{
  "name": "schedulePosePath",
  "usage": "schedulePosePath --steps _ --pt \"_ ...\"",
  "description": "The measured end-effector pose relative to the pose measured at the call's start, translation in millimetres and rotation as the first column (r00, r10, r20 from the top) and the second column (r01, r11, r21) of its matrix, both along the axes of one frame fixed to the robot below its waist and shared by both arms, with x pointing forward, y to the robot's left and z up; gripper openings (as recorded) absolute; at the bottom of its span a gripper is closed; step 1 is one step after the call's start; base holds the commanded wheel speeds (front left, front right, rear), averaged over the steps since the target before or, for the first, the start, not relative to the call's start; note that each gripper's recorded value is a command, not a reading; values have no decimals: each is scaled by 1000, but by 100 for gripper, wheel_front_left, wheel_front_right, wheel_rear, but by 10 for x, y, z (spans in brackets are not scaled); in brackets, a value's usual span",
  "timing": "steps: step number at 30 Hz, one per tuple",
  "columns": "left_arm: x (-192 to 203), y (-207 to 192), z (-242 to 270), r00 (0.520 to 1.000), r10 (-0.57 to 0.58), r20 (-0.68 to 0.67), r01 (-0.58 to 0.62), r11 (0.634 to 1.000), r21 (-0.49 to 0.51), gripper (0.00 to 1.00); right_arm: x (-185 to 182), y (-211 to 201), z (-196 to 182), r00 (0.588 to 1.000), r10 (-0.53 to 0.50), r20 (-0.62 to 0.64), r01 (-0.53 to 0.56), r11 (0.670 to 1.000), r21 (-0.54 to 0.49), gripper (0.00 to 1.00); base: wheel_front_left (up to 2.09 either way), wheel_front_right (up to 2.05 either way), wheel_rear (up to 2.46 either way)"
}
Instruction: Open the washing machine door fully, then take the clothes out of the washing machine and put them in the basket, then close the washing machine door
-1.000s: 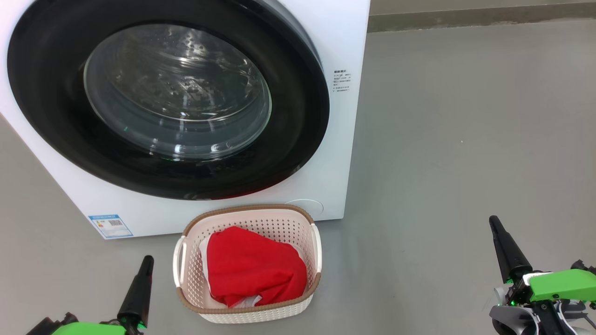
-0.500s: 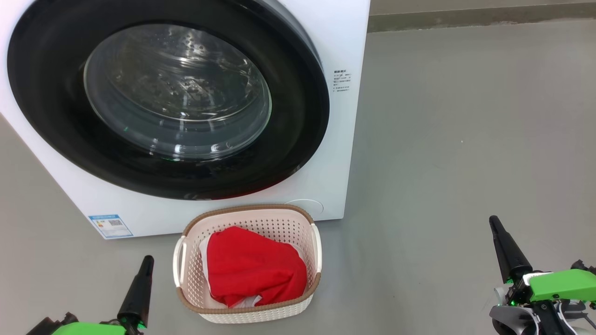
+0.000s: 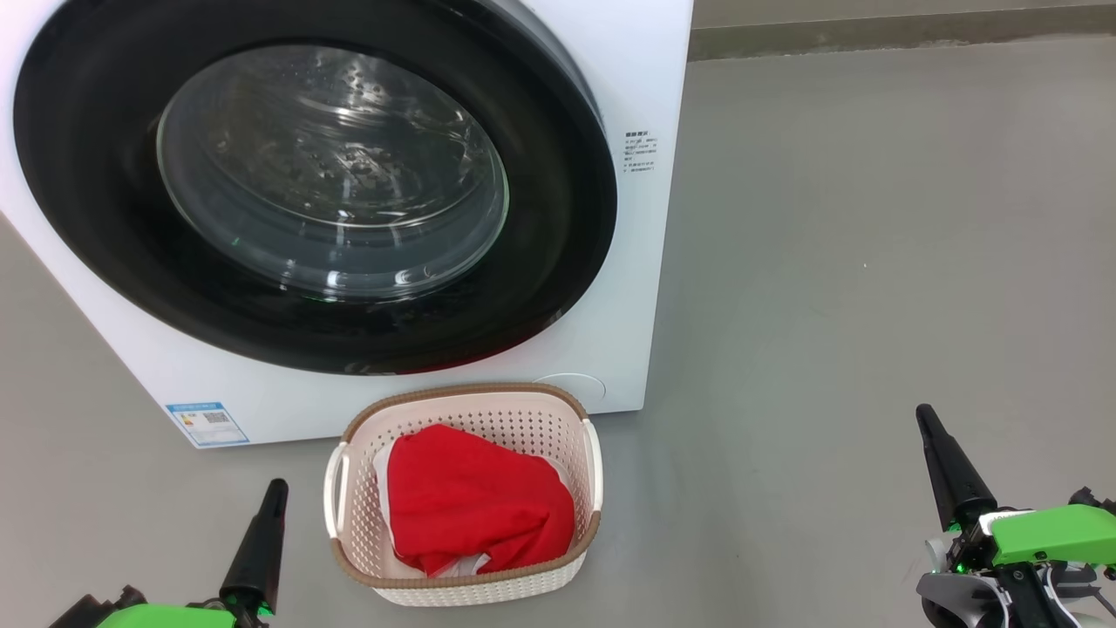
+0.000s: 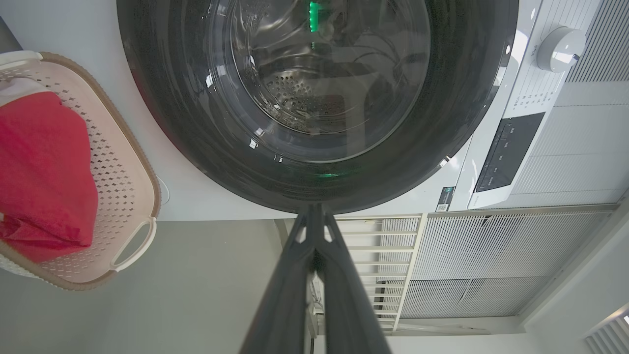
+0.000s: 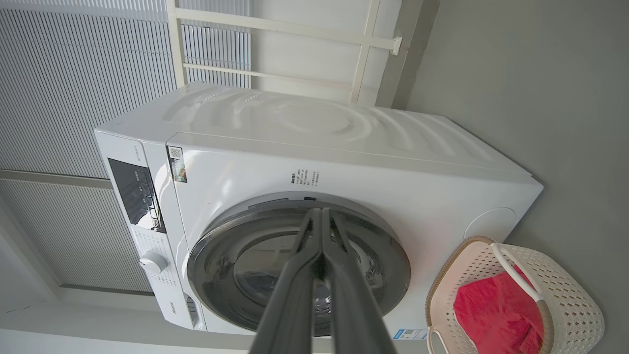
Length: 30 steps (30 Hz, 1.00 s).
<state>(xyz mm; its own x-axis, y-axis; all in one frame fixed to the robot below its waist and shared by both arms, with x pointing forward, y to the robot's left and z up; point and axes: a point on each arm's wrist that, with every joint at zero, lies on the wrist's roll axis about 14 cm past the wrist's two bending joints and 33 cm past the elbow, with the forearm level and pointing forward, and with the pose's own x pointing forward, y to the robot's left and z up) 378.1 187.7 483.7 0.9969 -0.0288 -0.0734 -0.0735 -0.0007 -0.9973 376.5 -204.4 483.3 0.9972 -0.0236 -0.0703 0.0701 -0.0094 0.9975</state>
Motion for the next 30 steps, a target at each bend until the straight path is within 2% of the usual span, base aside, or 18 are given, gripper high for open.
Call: schedulePosePath --steps 30 --pt "0 1 -1 1000 0 0 0 1000 0 0 0 0 0 1000 0 0 0 1000 0 0 0 0 0"
